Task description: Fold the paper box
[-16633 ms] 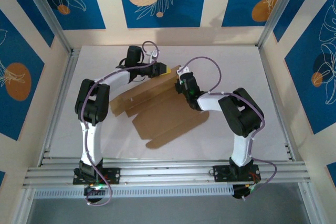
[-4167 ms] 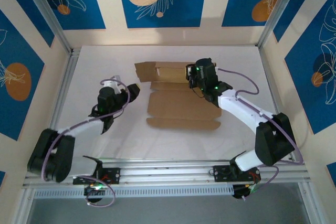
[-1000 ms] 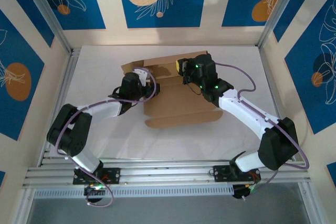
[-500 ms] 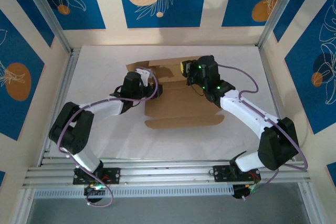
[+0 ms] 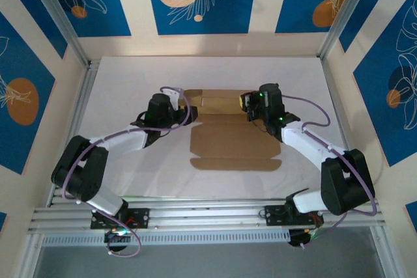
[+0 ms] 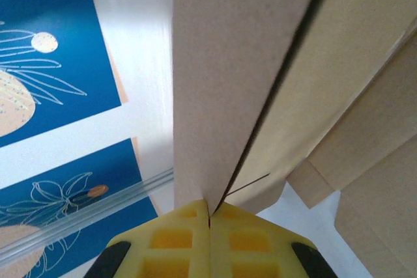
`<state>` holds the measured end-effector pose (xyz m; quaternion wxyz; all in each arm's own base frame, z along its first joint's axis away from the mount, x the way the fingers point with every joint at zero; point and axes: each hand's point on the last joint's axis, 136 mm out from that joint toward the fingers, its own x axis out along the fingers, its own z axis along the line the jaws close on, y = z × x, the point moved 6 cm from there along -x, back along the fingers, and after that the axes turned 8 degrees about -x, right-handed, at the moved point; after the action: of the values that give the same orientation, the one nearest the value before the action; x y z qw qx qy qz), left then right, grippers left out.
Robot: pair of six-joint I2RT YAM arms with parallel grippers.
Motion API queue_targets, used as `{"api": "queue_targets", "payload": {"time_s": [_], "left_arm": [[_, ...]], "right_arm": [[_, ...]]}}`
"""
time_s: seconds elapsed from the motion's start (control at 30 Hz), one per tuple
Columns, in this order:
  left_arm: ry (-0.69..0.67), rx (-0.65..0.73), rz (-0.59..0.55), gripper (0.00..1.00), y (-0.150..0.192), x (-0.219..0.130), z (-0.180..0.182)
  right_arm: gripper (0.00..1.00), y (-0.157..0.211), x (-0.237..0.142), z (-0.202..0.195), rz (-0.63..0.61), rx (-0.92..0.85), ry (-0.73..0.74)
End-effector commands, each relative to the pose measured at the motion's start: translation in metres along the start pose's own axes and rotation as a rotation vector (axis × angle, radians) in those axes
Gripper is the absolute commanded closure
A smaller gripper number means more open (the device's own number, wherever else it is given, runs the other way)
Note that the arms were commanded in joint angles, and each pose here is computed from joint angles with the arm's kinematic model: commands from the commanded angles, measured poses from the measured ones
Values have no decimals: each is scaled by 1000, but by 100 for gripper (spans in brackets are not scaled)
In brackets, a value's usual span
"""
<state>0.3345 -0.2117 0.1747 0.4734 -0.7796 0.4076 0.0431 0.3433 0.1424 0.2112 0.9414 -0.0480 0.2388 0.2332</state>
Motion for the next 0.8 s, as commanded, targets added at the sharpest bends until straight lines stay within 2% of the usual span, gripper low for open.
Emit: {"api": "queue_targets", "payload": {"time_s": [0.0,0.1,0.23,0.3,0.37,0.47,0.57,0.67,0.77], "left_arm": [[111,6,-66,36,-22,-28,-29],[174,55,-86,37,-36,-55,-49],[176,127,-147,39,-56,-93,-60],[90,133,-179,40,-69,-104,-50],[-95,84,-200,38,-80,-107,-20],[-261,-114,-184,38,-83,-100,38],[-327,-199,-142,40,-76,-80,76],[-348,-227,-39,41,-69,-54,96],[-349,-281,13,43,-58,-40,105]], "right_arm": [[100,-1,-2,7,34,-49,-53],[100,-5,-3,6,33,-56,-51],[100,-9,-2,4,44,-59,-45],[100,-9,-2,4,50,-64,-47],[100,-9,-2,3,56,-66,-49],[100,-9,-2,3,65,-62,-58],[100,-8,-2,4,74,-62,-67],[100,-7,-1,5,84,-65,-69],[100,-8,-1,5,86,-60,-69]]}}
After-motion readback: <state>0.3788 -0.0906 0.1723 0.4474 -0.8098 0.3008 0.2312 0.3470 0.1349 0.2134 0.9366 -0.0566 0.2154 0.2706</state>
